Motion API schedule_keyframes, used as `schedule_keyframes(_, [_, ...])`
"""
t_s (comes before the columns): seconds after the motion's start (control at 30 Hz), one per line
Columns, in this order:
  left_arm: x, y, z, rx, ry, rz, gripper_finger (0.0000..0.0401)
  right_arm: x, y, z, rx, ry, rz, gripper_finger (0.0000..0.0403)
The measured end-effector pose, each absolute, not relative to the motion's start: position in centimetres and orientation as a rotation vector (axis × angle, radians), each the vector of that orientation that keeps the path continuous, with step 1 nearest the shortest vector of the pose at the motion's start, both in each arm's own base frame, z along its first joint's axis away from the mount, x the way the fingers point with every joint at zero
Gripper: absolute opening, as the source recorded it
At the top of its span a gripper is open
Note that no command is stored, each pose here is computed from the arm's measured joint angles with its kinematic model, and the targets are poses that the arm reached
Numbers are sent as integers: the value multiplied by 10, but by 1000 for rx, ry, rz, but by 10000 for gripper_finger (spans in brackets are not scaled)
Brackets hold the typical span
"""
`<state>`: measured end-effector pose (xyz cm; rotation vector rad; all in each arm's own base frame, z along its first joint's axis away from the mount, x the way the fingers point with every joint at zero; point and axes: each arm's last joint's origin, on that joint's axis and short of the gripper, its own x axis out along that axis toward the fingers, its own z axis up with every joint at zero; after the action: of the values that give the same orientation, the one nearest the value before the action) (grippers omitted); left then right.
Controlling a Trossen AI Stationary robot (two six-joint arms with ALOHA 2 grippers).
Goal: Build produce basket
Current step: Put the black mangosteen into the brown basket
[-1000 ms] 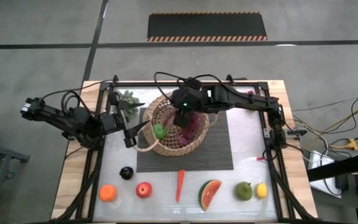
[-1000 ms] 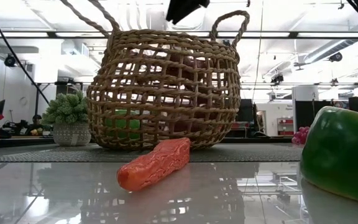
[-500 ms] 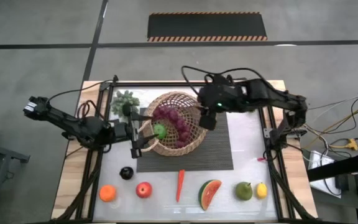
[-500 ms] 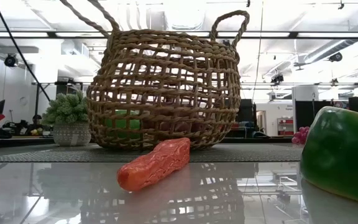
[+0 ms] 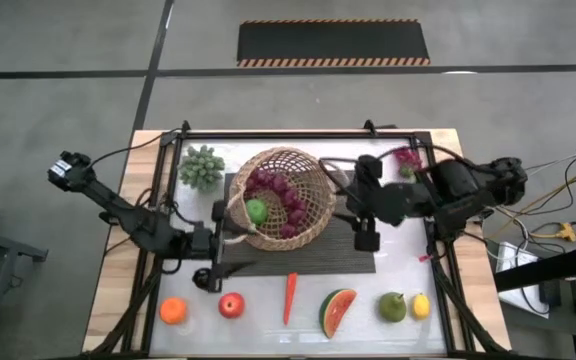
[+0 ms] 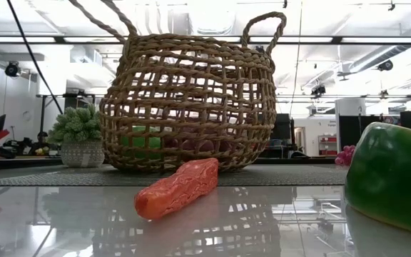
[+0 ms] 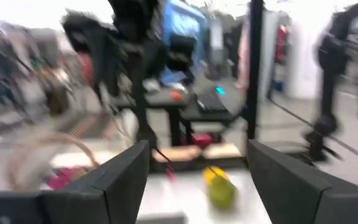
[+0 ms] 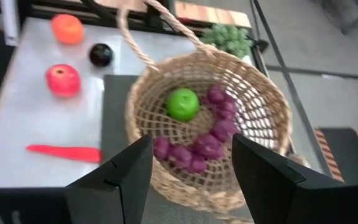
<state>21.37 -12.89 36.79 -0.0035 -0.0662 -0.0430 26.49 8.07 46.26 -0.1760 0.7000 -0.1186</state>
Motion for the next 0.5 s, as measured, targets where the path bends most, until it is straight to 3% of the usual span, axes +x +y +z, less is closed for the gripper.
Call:
schedule_keyframes(0.27, [186,-150,384,-325,291,-106,254,247,80,445,-175,642,-92,205])
schedule_keyframes(0.5, [167,-172,353,-644,820,55,254,239,77,435,-144,594,-93,205])
